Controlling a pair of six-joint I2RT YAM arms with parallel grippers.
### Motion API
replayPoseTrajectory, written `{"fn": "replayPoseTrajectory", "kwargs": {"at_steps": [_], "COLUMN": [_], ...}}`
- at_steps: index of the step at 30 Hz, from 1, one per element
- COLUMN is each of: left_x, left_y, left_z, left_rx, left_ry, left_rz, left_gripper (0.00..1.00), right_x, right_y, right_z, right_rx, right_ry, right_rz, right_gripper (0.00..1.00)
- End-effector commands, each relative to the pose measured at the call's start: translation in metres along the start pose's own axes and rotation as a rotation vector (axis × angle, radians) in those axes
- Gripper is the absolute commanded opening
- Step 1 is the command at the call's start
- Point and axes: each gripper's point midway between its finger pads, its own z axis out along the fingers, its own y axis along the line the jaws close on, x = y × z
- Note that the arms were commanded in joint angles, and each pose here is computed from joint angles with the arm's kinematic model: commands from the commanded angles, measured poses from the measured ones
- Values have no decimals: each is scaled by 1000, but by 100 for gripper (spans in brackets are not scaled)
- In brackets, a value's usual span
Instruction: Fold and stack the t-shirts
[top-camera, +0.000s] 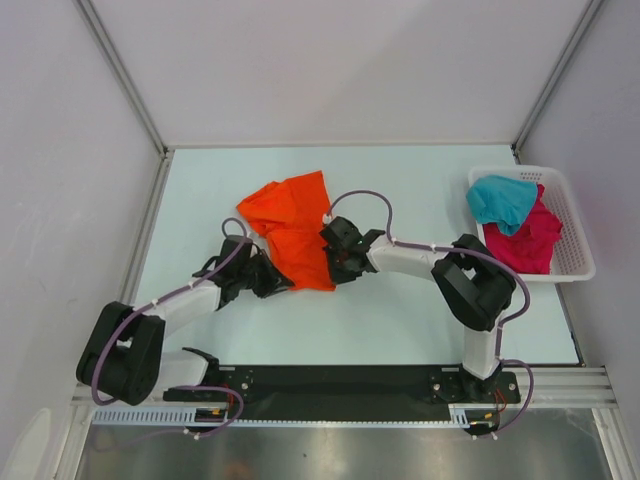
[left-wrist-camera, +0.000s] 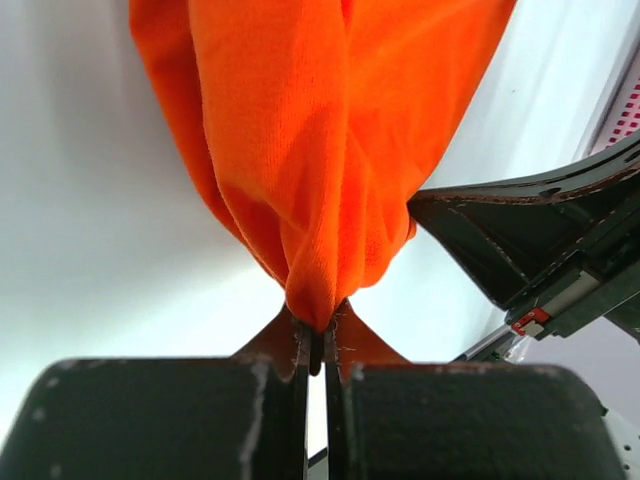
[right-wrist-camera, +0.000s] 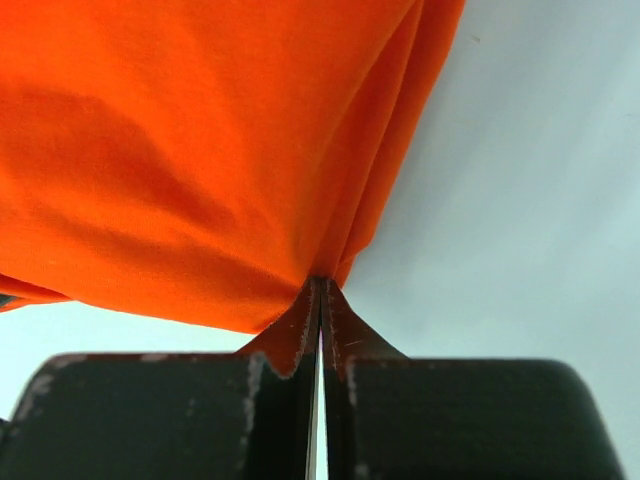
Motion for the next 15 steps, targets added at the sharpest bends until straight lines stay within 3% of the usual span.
{"fn": "replayPoseTrajectory", "kwargs": {"at_steps": [1, 15], "left_x": [-11, 0], "left_y": [-5, 12], "left_z": [-12, -41], "left_rx": [-6, -33], "left_ry": [-46, -40], "left_rz": [54, 82], "left_gripper": [0, 4], "right_x": [-4, 0], "right_y": [-11, -32], "right_z": [-10, -27], "right_rx": [40, 108], "right_ry": [-39, -62], "right_rz": [16, 15], "right_gripper": [0, 0]}}
